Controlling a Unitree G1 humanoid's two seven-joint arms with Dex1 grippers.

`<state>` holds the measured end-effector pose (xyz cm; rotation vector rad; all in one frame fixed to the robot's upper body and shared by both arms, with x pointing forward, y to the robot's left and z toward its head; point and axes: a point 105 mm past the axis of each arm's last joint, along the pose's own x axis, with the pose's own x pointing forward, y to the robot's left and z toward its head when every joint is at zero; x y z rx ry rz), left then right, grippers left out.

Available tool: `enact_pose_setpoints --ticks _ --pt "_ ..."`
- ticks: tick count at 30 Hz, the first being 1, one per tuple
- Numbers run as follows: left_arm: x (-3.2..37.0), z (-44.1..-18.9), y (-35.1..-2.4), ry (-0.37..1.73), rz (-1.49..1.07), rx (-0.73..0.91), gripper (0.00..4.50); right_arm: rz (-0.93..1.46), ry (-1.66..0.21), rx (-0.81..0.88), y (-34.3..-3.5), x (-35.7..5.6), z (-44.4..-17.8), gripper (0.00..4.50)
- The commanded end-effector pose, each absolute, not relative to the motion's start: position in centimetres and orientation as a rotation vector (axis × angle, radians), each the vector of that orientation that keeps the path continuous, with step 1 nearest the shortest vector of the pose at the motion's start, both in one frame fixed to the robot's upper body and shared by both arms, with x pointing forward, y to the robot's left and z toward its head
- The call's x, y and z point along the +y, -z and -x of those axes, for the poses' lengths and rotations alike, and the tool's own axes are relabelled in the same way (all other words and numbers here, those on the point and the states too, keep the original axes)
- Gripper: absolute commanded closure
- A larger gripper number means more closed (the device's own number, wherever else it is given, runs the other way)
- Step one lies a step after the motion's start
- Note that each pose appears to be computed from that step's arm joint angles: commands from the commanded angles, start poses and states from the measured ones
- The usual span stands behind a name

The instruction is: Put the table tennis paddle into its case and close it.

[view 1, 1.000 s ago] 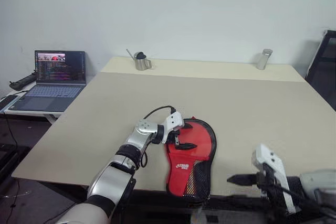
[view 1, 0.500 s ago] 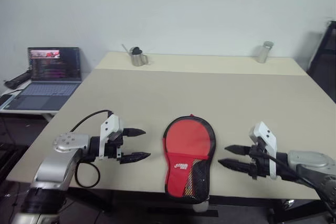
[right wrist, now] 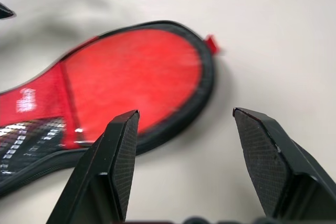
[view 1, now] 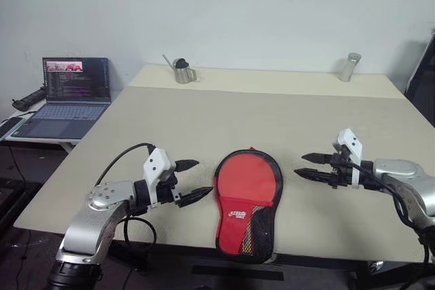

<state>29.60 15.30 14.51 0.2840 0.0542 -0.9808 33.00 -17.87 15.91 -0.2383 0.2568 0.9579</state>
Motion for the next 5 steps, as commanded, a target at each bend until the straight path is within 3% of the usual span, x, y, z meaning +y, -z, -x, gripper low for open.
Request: enact_pose_setpoints --ticks 1,5 --pt "14.8 -29.8 -14.4 0.954 -0.299 0.02 0.0 0.298 -0.975 0.211 -16.6 -17.5 -33.6 1.39" --pt "14.1 -29.7 -13.7 0.951 -0.285 0.01 0.0 0.307 -0.958 0.208 -16.9 -17.2 -34.7 1.39"
